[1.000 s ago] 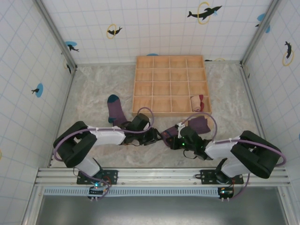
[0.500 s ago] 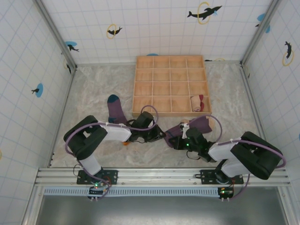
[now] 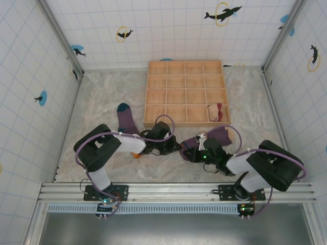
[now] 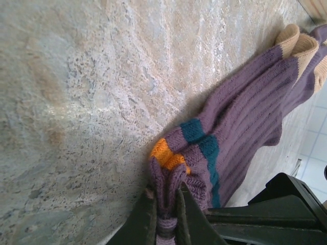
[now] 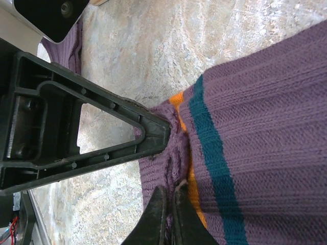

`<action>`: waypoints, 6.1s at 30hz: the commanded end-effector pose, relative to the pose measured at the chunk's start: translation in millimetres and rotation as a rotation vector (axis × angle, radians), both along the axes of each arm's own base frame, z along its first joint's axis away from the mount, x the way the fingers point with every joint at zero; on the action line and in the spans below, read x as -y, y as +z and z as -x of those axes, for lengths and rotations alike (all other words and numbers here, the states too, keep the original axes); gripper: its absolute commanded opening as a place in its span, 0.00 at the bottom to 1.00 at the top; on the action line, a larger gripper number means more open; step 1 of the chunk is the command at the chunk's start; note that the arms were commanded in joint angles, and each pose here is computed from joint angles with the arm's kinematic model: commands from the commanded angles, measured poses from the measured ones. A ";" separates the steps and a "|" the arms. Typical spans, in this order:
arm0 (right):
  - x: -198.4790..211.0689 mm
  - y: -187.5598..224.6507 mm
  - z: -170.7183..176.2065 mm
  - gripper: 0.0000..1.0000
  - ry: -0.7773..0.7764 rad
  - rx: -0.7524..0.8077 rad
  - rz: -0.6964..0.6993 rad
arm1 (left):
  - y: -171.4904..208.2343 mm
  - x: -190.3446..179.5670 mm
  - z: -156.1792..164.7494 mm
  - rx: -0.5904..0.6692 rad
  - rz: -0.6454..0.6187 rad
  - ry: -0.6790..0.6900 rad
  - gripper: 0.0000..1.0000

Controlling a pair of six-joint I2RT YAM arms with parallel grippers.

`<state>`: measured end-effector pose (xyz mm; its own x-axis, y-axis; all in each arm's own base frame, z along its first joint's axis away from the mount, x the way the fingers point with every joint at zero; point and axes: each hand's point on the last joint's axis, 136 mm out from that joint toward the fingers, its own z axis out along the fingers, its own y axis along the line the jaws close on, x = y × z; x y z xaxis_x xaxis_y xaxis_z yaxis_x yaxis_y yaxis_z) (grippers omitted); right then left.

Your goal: Roll the socks

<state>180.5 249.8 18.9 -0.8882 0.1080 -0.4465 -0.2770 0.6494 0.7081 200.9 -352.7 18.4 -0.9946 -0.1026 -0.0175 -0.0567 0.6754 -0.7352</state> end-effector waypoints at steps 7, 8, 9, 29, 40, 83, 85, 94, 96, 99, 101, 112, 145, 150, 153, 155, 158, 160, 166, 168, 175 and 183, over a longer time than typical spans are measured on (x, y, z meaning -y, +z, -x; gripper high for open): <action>27.9 -22.3 12.5 0.30 0.024 -0.010 0.244 | -19.8 -18.9 6.6 -0.054 -0.158 0.019 0.00; 27.0 -16.3 10.4 0.34 0.030 0.016 0.261 | -17.9 -19.1 6.3 -0.055 -0.160 0.018 0.00; 24.7 -9.9 8.3 0.37 0.039 0.043 0.269 | -15.9 -18.7 6.1 -0.059 -0.156 0.016 0.00; 3.0 49.2 20.8 0.64 0.204 0.859 0.881 | 8.9 -18.1 -0.5 -0.099 -0.155 -0.047 0.00; -45.2 26.5 26.3 0.64 0.363 1.034 1.142 | 17.4 -24.1 -2.2 -0.069 -0.144 -0.044 0.00; -3.6 -9.2 21.7 0.00 0.193 0.363 0.375 | 54.4 -50.0 -7.4 0.033 -0.046 0.085 0.74; 2.0 -8.8 21.2 0.00 0.154 0.317 0.313 | 52.6 -51.0 -6.7 0.039 -0.041 0.087 0.73; 30.2 1.8 19.4 0.00 -0.018 0.111 -0.002 | 48.4 -42.6 1.9 0.061 -0.016 0.057 0.70; 33.4 1.2 19.6 0.00 -0.035 0.073 -0.030 | 47.0 -37.2 4.8 0.068 -0.015 0.042 0.69; 40.8 -9.5 20.6 0.00 -0.071 -0.006 -0.021 | 43.4 -29.0 7.5 0.078 -0.018 0.026 0.68; 45.8 -15.3 24.2 0.00 -0.088 -0.047 -0.027 | 43.6 -22.7 8.1 0.083 -0.007 0.018 0.66; 78.6 -52.9 38.2 0.00 -0.219 -0.207 0.086 | 41.4 10.3 7.4 0.103 0.031 -0.014 0.55; 82.3 -48.4 40.8 0.00 -0.237 -0.228 0.030 | -29.2 39.5 11.7 -0.051 -0.082 -0.030 0.00; 75.8 -31.9 22.3 0.27 -0.200 -0.121 0.083 | -29.6 19.7 6.2 -0.034 -0.173 -0.020 0.00; 69.0 -13.5 11.9 0.43 -0.160 -0.053 0.106 | -25.2 1.6 -2.8 -0.020 -0.201 0.017 0.00; 62.0 3.3 5.7 0.47 -0.128 -0.004 0.109 | -20.7 -8.6 -8.8 -0.012 -0.215 0.035 0.00; 52.9 30.2 -2.0 0.50 -0.084 0.084 0.104 | -14.7 -20.7 -14.5 0.001 -0.232 0.055 0.00; 47.7 46.4 -5.6 0.52 -0.053 0.163 0.127 | -13.8 -29.9 -15.4 -0.002 -0.253 0.070 0.00; 33.0 68.8 -3.8 0.59 0.042 0.409 0.322 | -11.7 -51.0 -7.0 -0.050 -0.272 0.097 0.00; 23.3 72.4 0.9 0.61 0.078 0.478 0.376 | -6.2 -52.2 -4.3 -0.056 -0.265 0.093 0.00; -4.7 69.9 15.3 0.66 0.179 0.720 0.640 | 3.1 -56.0 -2.2 -0.048 -0.240 0.093 0.00; -42.3 60.0 16.9 0.68 0.217 0.890 0.847 | 3.7 -60.4 1.1 -0.051 -0.238 0.084 0.00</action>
